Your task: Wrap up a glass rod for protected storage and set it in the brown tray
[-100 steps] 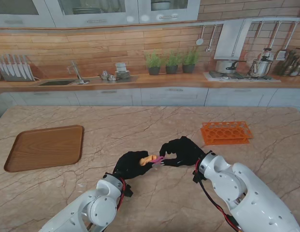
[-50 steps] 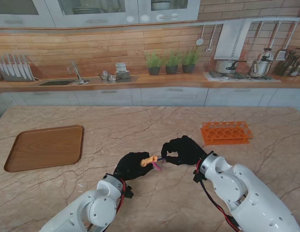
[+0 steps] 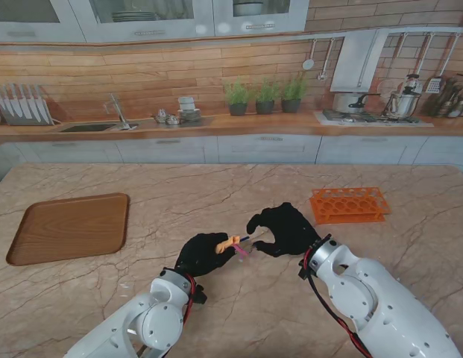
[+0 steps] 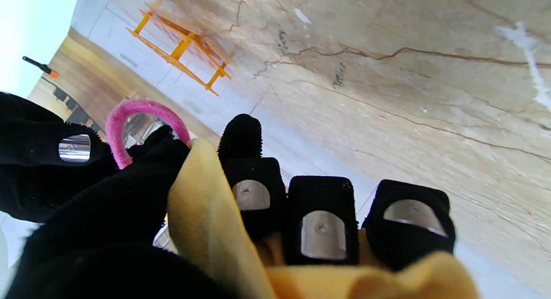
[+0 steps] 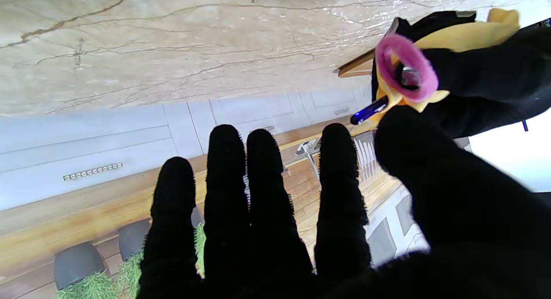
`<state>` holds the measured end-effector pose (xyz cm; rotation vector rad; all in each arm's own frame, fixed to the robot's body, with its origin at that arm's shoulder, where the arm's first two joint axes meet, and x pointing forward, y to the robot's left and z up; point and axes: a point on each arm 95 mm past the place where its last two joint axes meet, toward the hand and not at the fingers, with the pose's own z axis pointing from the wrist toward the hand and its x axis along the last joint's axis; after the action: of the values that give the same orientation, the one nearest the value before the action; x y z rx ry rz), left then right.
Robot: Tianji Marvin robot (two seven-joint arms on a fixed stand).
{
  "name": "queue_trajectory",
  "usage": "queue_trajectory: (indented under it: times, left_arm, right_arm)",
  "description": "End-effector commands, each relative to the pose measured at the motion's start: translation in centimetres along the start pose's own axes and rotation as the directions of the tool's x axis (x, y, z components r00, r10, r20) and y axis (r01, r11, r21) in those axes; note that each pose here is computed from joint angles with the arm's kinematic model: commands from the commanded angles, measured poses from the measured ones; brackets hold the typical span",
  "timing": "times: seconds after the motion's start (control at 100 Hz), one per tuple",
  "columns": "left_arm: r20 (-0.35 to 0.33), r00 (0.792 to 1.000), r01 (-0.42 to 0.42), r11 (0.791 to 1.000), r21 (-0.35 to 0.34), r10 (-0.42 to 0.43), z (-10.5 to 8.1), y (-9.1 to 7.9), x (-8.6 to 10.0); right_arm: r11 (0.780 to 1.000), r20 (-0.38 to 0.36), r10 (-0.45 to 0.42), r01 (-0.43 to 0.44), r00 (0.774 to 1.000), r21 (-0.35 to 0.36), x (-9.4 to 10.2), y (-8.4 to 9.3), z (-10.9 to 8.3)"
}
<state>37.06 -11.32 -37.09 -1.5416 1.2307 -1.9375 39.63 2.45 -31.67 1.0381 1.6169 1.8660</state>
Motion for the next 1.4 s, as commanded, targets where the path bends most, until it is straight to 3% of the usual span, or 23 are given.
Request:
queue_trajectory:
  times: [0.0,0.21,0.48,0.8,1.09,1.39]
  left_arm:
    - [0.003,1.000,0.009,1.000,-0.001,-0.009,-0.1,0.3,0.2]
    - [0.003,1.000,-0.002,1.000,0.006,0.002,-0.1,0.3,0.2]
    - [0.015,1.000,0.002,1.000,0.008,-0.002,-0.1,0.2,0.2]
    - [0.034,0.999,0.006,1.000,0.010,-0.006,0.0,0.3,0.2]
    - [0.041,0.999,0.016,1.000,0.014,-0.017,0.0,0.3,0.3]
    - [0.038,0.999,0.032,0.999,0.007,-0.032,-0.1,0.3,0.5]
  right_arm:
    - [1.000,0.003,0.007,-0.007,1.000,0.000,0.3,-0.5,-0.2]
    - [0.999,0.017,-0.012,0.013,1.000,-0.033,0.2,-0.6,-0.1]
    - [0.990,-0.087,-0.135,0.132,0.987,-0.040,0.2,-0.6,0.0]
    - [0.984,-0.165,-0.168,0.156,0.972,-0.086,0.8,-0.9,0.9]
    - [0.983,-0.176,-0.180,0.171,0.968,-0.065,1.0,-1.5,1.6]
    - [0.966,-0.168,-0.251,0.235,0.953,-0.111,0.9,-1.8,2.2]
